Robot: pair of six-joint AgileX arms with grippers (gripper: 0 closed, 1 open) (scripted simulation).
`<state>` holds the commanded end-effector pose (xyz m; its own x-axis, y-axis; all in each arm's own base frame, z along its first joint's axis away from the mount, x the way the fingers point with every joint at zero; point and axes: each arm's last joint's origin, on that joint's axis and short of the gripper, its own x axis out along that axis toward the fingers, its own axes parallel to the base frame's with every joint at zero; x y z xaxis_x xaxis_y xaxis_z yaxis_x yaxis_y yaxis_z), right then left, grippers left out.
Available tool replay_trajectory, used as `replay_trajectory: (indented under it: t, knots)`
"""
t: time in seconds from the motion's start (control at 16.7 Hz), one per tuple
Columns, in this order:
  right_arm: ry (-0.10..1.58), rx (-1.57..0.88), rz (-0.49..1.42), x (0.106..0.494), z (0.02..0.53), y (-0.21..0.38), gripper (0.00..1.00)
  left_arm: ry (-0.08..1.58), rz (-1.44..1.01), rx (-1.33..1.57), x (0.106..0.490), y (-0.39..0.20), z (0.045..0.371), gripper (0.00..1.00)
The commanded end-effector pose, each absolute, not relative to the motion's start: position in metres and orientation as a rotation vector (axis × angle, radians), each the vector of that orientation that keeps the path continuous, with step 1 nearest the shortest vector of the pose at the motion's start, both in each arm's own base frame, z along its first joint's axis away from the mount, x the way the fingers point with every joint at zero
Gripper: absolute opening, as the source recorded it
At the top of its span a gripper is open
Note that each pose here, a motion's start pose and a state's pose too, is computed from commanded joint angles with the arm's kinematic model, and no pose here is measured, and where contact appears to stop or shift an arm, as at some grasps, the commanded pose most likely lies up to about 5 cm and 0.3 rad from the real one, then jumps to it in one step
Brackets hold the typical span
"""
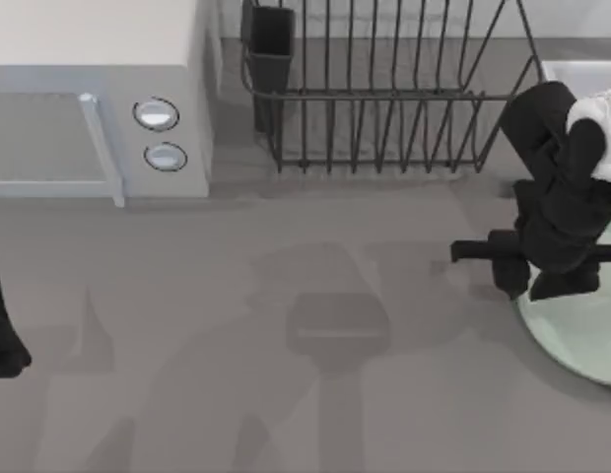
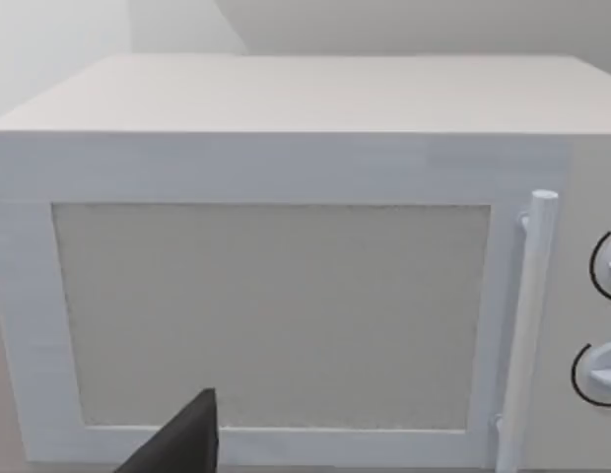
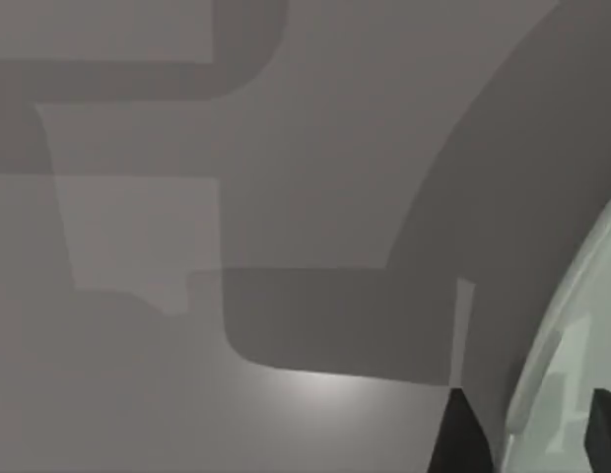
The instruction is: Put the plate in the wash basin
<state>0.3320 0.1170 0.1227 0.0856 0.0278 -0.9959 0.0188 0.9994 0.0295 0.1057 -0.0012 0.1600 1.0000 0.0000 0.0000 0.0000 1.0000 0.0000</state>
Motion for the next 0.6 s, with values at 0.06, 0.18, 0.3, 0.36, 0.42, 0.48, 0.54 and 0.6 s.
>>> replay_trajectory:
  t: [0.06, 0.18, 0.3, 0.36, 0.42, 0.48, 0.54, 0.6]
  knots:
    - [1.489, 0.037, 0.006, 0.335, 0.127, 0.118, 0.0, 0.0, 0.0, 0.0, 0.106, -0.001, 0.16, 1.0]
    - [1.497, 0.035, 0.004, 0.343, 0.141, 0.122, 0.0, 0.0, 0.0, 0.0, 0.106, -0.001, 0.16, 1.0]
    - [1.503, 0.033, 0.002, 0.353, 0.167, 0.126, 0.0, 0.0, 0.0, 0.0, 0.106, -0.001, 0.16, 1.0]
    - [1.505, 0.033, 0.001, 0.358, 0.184, 0.128, 0.0, 0.0, 0.0, 0.0, 0.106, -0.001, 0.16, 1.0]
    - [1.507, 0.033, 0.001, 0.362, 0.204, 0.129, 0.0, 0.0, 0.0, 0.0, 0.106, -0.001, 0.16, 1.0]
    - [1.508, 0.032, 0.0, 0.365, 0.225, 0.13, 0.0, 0.0, 0.0, 0.0, 0.106, -0.001, 0.16, 1.0]
    - [1.509, 0.032, 0.0, 0.365, 0.247, 0.131, 0.0, 0.0, 0.0, 0.0, 0.106, -0.001, 0.16, 1.0]
    - [1.509, 0.032, 0.0, 0.364, 0.269, 0.13, 0.0, 0.0, 0.0, 0.0, 0.106, -0.001, 0.16, 1.0]
